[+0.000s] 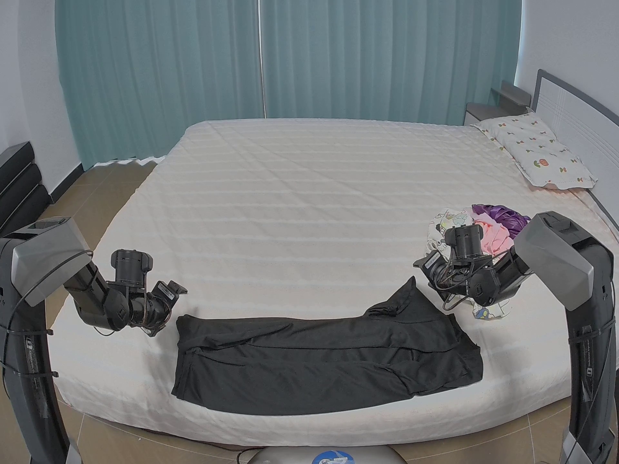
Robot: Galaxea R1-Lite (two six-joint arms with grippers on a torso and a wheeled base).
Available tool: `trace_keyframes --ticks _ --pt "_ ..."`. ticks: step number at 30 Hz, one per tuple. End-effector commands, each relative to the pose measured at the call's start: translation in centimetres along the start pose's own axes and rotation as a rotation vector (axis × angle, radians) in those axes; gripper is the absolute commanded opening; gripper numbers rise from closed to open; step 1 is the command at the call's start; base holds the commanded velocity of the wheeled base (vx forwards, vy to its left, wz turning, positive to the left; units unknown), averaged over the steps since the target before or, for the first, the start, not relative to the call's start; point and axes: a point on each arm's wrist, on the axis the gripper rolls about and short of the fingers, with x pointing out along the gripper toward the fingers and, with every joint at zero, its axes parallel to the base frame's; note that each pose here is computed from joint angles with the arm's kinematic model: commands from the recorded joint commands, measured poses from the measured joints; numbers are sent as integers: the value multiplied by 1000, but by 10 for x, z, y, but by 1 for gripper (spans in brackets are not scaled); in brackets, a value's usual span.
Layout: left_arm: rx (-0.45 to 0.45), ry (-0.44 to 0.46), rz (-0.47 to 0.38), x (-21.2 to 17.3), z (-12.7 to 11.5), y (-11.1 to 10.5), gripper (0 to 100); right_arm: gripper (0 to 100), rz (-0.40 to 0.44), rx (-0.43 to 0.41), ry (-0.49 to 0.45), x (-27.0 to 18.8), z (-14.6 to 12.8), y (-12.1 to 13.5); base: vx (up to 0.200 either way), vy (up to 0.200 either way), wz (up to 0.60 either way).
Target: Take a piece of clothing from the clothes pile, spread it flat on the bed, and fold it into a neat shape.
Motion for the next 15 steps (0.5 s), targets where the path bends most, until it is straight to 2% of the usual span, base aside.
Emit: trace_keyframes --ticks 1,4,6,7,8,10,11,15 --pt "0 0 1 1 0 0 100 100 -44 1 -1 1 7 -16 0 0 0" --pt "0 0 1 1 0 0 100 100 -61 -43 19 -8 12 -26 0 0 0" --pt "0 0 1 0 0 0 100 100 -59 -121 79 -13 13 -40 0 0 0" --pt "0 0 1 0 0 0 100 100 -59 -121 79 -13 13 -40 0 0 0" --pt "0 0 1 0 0 0 100 100 -55 -186 125 -16 10 -52 0 0 0" --pt "0 0 1 0 0 0 100 100 -55 -186 125 -16 10 -52 0 0 0" --pt "0 0 1 0 0 0 100 100 -23 -236 146 -15 8 -58 0 0 0" --pt "1 0 1 0 0 0 100 100 36 -307 173 -11 2 -58 0 0 0"
